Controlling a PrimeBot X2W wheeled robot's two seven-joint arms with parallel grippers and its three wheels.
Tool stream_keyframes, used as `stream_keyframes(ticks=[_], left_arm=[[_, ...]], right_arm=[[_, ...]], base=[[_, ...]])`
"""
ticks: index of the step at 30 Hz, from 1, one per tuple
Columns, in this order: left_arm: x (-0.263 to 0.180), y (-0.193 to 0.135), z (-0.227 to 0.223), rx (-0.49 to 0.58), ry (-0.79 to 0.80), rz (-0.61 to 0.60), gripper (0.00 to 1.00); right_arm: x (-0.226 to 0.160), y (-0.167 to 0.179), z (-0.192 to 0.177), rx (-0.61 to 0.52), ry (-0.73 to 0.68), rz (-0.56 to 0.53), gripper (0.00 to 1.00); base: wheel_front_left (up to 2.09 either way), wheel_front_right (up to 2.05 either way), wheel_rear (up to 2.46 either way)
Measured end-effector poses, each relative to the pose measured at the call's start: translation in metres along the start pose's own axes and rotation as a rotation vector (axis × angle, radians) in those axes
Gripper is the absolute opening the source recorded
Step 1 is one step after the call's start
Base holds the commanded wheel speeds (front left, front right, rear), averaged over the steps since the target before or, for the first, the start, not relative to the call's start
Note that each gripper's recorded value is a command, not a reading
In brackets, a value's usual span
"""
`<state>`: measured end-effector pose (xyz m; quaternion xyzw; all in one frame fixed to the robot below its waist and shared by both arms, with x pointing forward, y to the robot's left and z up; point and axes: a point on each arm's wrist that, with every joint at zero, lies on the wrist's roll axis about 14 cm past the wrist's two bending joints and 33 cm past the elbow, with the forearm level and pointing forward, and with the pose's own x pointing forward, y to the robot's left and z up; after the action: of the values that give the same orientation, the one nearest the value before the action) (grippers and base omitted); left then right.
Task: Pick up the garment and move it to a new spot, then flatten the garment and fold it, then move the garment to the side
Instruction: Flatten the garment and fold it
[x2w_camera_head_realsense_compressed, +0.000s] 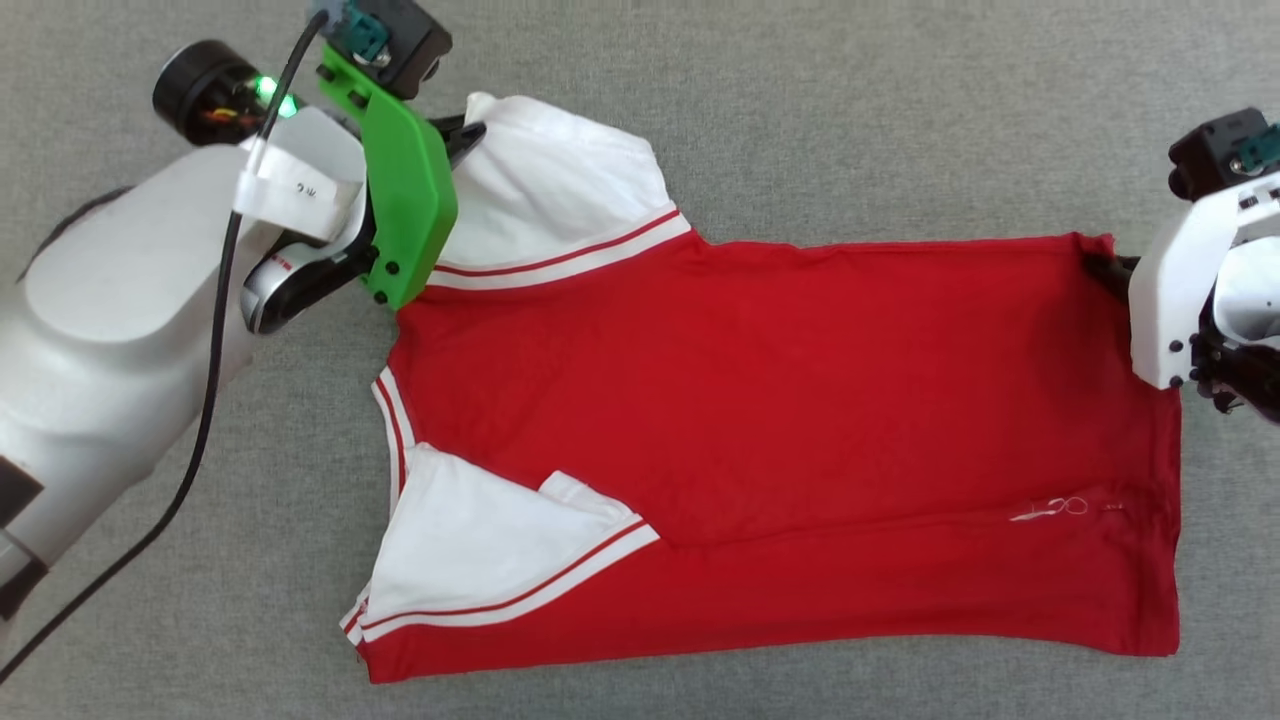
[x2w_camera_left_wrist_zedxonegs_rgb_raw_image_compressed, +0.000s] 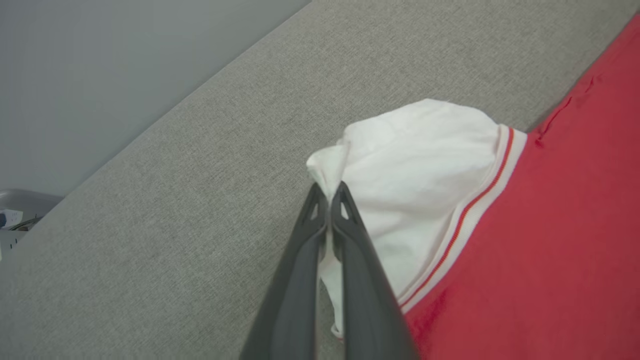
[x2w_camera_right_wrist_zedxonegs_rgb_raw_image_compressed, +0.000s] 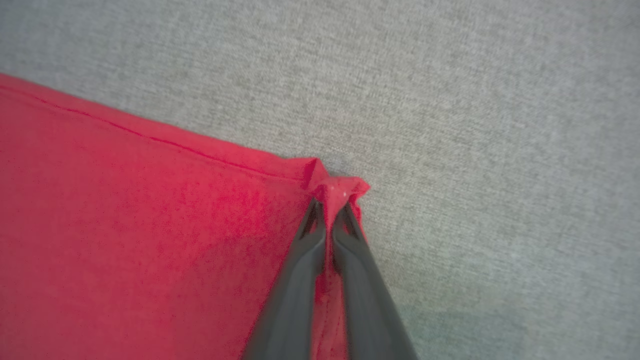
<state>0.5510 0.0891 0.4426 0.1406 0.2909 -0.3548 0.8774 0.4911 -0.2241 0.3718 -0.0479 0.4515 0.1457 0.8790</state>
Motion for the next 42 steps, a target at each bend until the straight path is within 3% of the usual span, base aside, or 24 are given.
stream_keyframes(ticks=[12, 18, 32, 42], left_arm=[[-0.050, -0.026, -0.005, -0.012, -0.067, 0.013, 0.00], [-0.081, -0.043, -0.014, -0.019, -0.084, 0.038, 0.00], [-0.131, -0.098, -0.093, -0.207, -0.014, 0.061, 0.00], [-0.128, -0.125, -0.151, -0.330, 0.099, 0.050, 0.00]], right_arm=[[-0.056, 0.010, 0.013, 0.026, -0.297, 0.009, 0.00], [-0.085, 0.013, 0.003, 0.041, -0.372, 0.011, 0.00], [-0.111, 0.046, -0.057, 0.088, -0.366, 0.077, 0.00], [-0.097, 0.054, -0.095, 0.162, -0.268, 0.089, 0.00]], base=[[0.00, 0.00, 0.00], [0.00, 0.00, 0.00], [0.00, 0.00, 0.00], [0.00, 0.00, 0.00]])
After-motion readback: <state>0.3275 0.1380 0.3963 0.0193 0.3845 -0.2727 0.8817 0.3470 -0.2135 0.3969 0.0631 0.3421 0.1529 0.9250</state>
